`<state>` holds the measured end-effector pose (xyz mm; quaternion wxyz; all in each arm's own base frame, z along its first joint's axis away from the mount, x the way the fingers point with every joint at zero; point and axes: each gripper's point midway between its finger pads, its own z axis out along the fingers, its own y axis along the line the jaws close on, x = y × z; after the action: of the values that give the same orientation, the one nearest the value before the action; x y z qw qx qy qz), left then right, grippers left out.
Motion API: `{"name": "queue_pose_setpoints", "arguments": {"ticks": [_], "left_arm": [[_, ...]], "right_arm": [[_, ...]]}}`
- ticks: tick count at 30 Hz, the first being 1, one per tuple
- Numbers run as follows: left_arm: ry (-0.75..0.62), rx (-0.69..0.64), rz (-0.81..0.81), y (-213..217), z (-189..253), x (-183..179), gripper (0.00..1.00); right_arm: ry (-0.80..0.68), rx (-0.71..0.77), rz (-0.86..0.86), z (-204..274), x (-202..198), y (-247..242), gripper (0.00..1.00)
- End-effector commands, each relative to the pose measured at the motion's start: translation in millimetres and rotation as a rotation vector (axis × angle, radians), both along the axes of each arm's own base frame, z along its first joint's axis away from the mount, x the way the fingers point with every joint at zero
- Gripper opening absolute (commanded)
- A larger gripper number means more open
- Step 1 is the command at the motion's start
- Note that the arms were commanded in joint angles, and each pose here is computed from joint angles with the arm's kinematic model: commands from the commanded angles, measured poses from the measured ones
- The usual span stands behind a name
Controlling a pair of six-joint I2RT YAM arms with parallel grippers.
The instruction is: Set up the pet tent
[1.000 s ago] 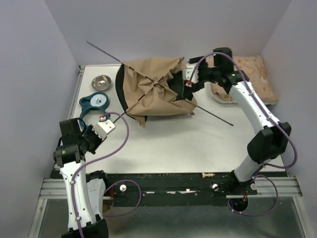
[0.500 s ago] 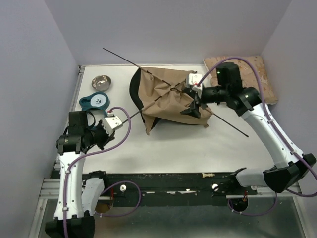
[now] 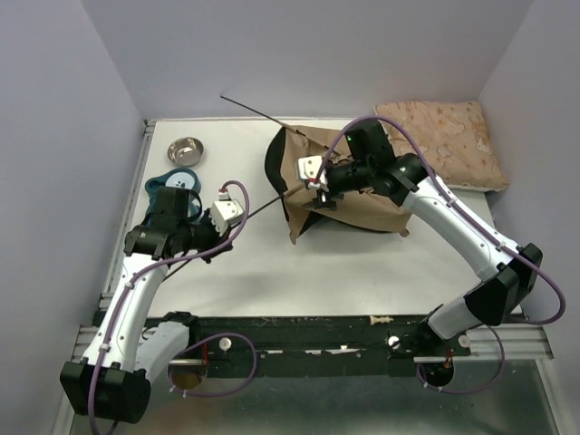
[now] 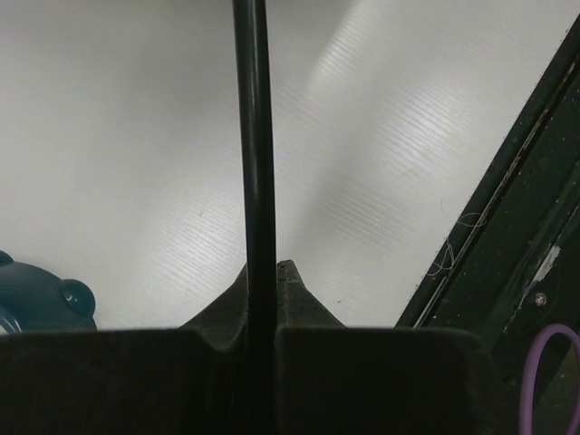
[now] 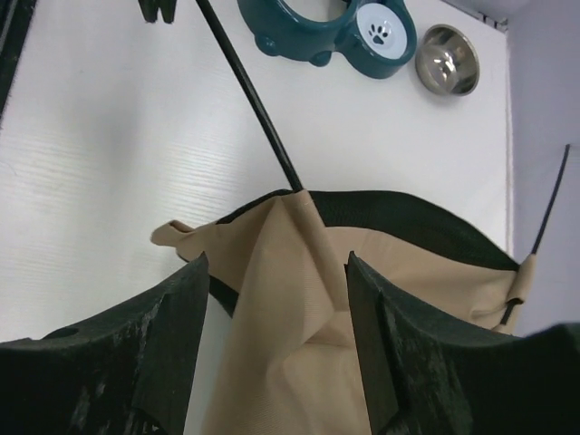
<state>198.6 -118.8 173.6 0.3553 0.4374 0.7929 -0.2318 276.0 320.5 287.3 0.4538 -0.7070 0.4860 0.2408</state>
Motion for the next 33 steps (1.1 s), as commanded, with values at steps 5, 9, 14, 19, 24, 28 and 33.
{"name": "queue_pose_setpoints", "arguments": {"ticks": [5,9,14,19,24,28,33], "left_arm": [[-0.178,-0.042,-0.125,-19.2,24.2,5.2,0.00],[-0.213,-0.047,-0.148,-25.4,28.1,6.9,0.00],[-0.245,-0.103,-0.158,-40.7,41.0,17.4,0.00],[-0.291,-0.133,-0.193,-57.8,47.7,25.4,0.00],[-0.334,-0.149,-0.203,-78.2,54.4,37.9,0.00],[-0.373,-0.178,-0.209,-95.3,67.0,48.4,0.00],[-0.422,-0.231,-0.214,-111.5,82.4,55.7,0.00]], "right_arm": [[-0.132,-0.075,0.098,-7.1,23.1,14.5,0.69],[-0.122,-0.123,0.133,-19.1,33.9,21.8,0.59],[-0.118,-0.145,0.210,-25.3,20.5,22.6,0.41],[-0.091,-0.157,0.253,-34.9,7.8,21.0,0.25],[-0.063,-0.099,0.310,-15.0,-12.3,36.0,0.15],[-0.064,-0.077,0.354,-5.5,-29.6,45.8,0.15],[-0.040,-0.077,0.397,-8.9,-45.6,49.3,0.16]]}}
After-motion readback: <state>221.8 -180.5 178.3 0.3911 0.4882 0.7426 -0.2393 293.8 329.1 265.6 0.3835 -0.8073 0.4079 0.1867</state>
